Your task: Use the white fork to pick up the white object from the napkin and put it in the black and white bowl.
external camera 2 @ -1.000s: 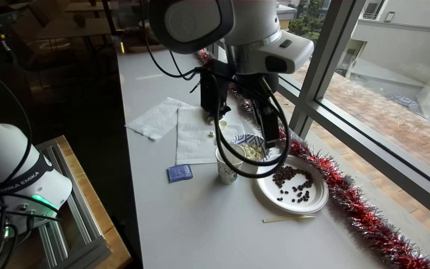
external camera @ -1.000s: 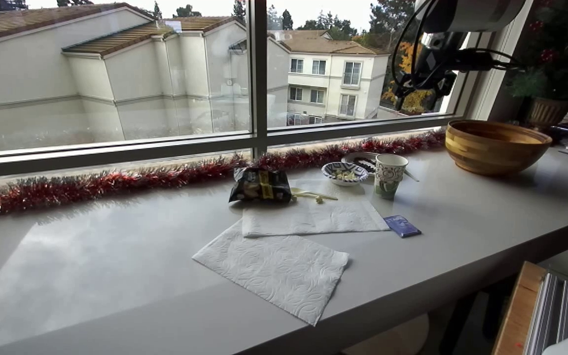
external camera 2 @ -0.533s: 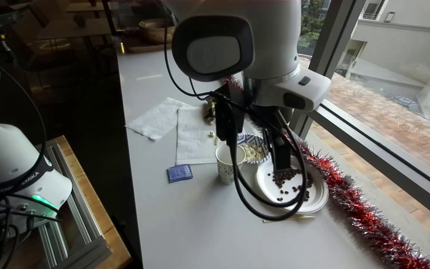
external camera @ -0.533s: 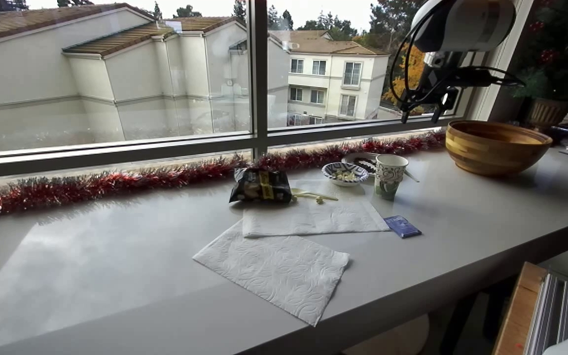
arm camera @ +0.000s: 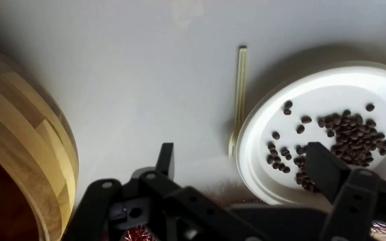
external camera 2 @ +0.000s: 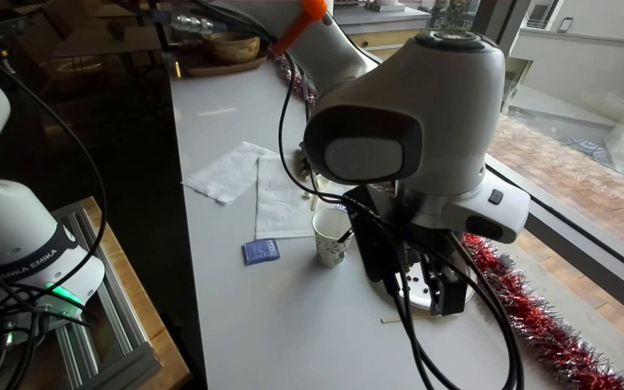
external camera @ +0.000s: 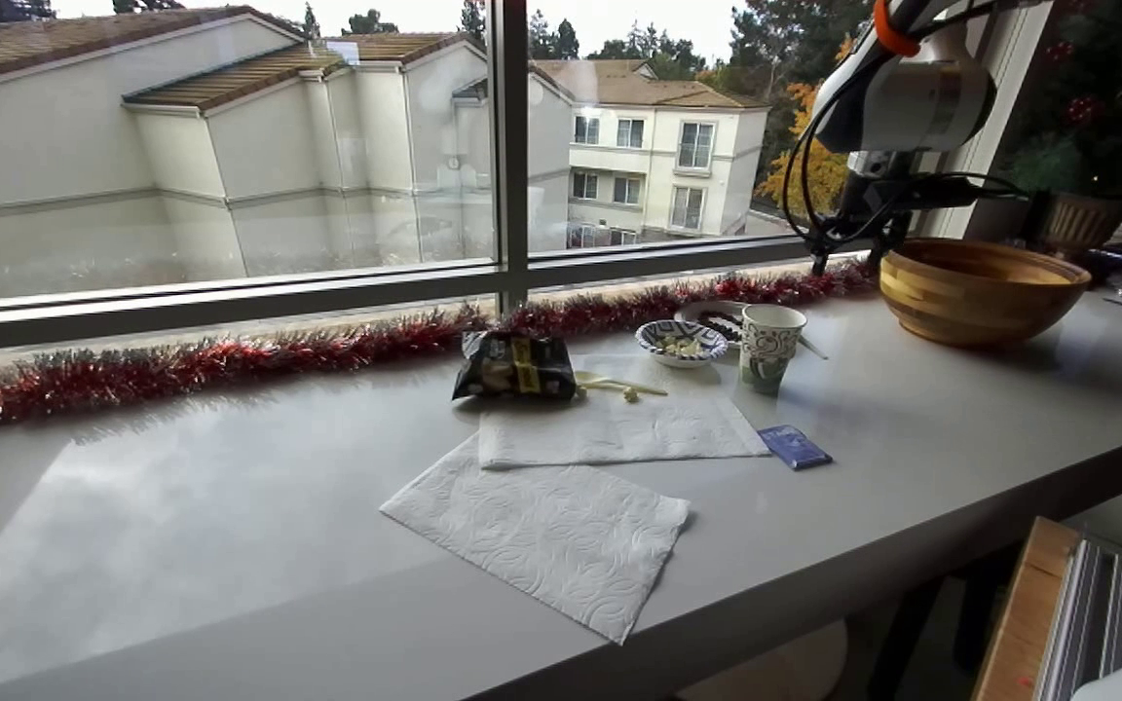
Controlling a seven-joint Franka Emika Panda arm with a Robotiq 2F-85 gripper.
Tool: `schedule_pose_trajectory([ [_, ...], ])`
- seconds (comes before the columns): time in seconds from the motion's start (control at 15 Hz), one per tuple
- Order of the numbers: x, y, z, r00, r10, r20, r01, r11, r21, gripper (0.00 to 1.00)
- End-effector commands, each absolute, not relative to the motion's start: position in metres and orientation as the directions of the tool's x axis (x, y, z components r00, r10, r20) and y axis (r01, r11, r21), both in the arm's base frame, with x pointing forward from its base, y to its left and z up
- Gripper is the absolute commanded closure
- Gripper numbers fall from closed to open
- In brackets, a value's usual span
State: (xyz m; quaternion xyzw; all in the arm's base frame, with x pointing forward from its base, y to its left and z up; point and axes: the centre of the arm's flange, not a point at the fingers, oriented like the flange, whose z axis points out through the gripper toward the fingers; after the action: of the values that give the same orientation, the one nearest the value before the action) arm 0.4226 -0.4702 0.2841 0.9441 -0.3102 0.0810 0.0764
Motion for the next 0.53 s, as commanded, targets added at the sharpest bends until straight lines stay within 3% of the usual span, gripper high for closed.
schedule_pose_trajectory([
  [0.0,0.437,-0.498,0.248,0.805,-0.566,0.178,-0.586,-0.805,0.088,0.0],
  [0.47,0.449,-0.499,0.203,0.811,-0.569,0.133,-0.579,-0.813,0.054,0.0],
])
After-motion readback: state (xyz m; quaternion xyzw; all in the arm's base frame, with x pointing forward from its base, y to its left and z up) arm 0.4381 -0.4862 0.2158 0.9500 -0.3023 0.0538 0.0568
